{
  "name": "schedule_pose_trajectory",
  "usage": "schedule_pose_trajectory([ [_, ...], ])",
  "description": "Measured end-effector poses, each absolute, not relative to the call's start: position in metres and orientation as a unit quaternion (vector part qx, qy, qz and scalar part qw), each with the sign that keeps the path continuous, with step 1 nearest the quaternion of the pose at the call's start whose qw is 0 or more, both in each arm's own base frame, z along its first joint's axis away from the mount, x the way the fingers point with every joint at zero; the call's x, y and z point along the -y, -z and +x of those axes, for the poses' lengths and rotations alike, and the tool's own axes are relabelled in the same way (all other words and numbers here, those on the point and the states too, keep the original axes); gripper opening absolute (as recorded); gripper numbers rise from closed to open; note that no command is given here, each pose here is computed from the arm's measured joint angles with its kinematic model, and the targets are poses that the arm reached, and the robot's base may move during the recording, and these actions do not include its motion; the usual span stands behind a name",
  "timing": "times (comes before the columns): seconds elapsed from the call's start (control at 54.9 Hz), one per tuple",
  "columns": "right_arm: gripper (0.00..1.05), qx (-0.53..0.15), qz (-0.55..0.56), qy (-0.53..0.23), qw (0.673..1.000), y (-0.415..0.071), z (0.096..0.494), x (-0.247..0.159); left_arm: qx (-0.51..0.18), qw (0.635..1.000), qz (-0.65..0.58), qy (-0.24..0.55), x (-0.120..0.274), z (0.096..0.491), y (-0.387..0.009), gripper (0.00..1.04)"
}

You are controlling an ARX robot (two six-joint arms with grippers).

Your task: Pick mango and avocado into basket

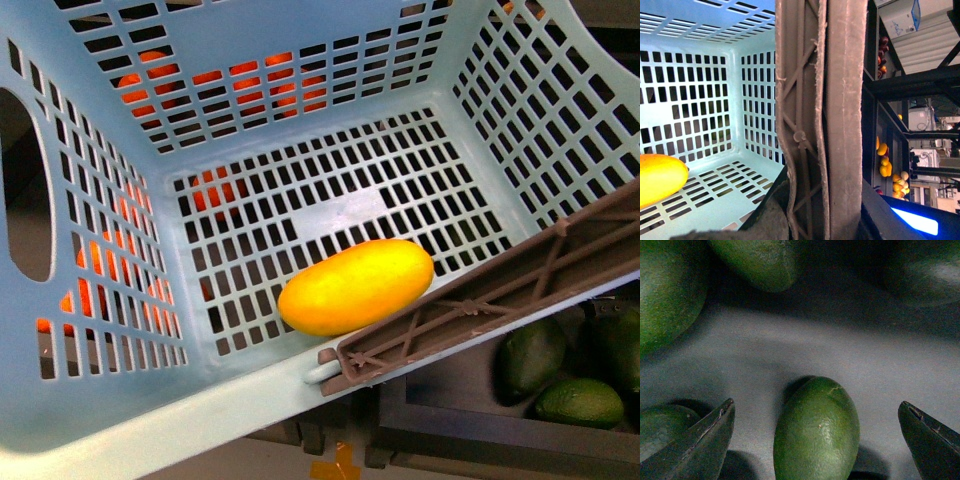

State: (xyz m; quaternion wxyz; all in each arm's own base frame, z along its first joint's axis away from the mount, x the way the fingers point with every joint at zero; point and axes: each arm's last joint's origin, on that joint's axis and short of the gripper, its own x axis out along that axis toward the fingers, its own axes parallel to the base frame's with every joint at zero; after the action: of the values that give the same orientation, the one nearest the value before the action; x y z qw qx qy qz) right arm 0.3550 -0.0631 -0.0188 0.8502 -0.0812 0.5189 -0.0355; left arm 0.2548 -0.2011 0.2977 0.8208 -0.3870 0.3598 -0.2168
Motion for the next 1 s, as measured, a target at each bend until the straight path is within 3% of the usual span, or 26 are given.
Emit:
schedule_pose_trajectory([
  [1.002, 0.96, -0.569, -0.043, 0.047, 0.82, 0.056, 0.342, 0.077, -0.36, 0.821, -0.387, 0.217, 0.201, 0.255, -0.298, 0.19],
])
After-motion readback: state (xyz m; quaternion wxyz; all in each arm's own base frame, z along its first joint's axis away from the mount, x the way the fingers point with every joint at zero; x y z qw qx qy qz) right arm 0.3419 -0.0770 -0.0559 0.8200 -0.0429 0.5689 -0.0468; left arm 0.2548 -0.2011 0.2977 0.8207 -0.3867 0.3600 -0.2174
